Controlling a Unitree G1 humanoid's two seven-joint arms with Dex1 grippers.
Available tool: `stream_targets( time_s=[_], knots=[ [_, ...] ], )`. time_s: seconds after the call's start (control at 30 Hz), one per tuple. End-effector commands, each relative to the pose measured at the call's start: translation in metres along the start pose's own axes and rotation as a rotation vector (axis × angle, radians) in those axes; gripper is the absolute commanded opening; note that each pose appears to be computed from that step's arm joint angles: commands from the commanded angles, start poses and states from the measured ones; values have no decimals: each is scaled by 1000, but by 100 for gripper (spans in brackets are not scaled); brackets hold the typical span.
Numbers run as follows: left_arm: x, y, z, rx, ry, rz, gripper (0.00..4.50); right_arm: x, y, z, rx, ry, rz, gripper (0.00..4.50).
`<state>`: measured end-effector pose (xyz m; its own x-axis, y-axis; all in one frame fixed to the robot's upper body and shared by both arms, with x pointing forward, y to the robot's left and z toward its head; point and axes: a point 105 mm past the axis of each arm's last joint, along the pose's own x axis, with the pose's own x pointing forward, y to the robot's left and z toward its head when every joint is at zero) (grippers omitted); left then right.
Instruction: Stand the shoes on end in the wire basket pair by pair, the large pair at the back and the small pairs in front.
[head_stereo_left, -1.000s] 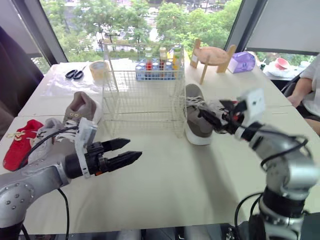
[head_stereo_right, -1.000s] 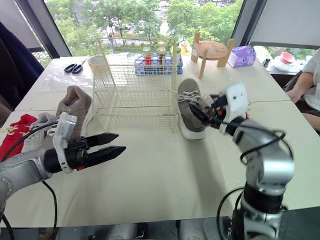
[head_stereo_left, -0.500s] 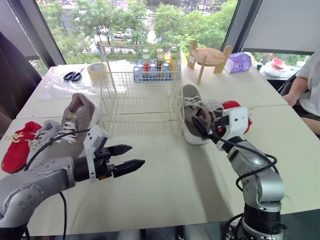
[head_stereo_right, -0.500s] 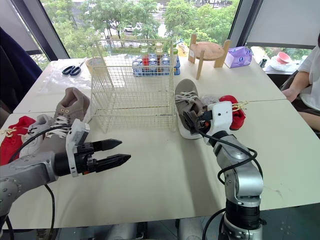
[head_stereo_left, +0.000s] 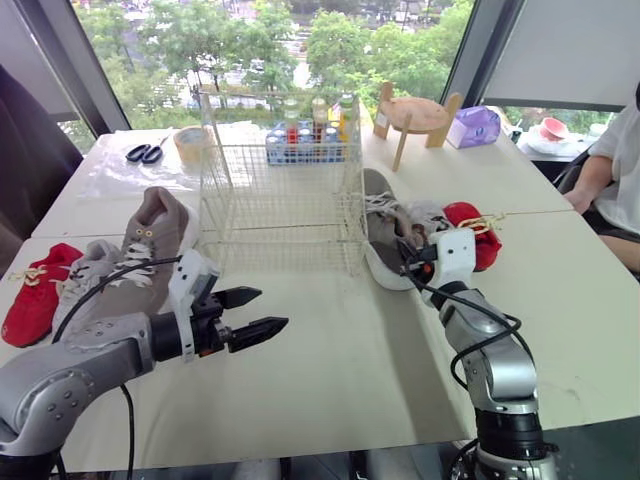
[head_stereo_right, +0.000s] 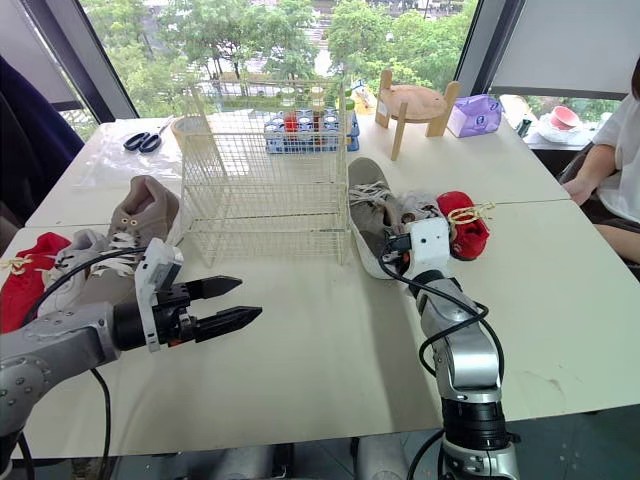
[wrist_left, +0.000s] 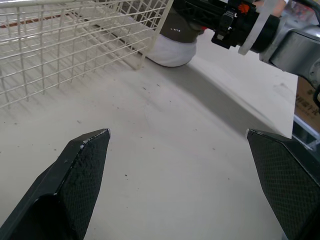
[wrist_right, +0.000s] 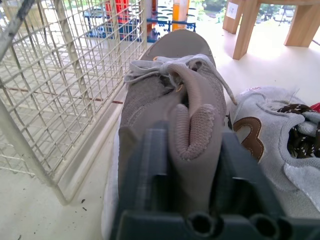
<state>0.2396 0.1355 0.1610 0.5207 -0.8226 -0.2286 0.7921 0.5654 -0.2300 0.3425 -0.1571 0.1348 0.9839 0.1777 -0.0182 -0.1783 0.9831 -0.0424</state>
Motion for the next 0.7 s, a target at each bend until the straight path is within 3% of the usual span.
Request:
stream_targets(
  time_s=[0.03,0.27,0.4,0.5,0.53,0.7],
  knots=[
    [2,-2,20,5,-64,-36,450,-4,-29,8,58,-22,-113,20],
    [-6,7,66,-101,-247,-117,450,-25,-85,149,-1,-453,-259,20],
    [-10,10,87,-138,-325,-140,450,-41,-89,199,-78,-599,-240,20],
    [-25,11,123,-145,-426,-187,450,-56,-73,260,-180,-743,-38,20],
    [-32,15,137,-138,-467,-182,450,-59,-55,273,-228,-759,101,20],
    [-64,49,199,-59,-607,-65,450,-70,0,307,-453,-821,516,20]
  ],
)
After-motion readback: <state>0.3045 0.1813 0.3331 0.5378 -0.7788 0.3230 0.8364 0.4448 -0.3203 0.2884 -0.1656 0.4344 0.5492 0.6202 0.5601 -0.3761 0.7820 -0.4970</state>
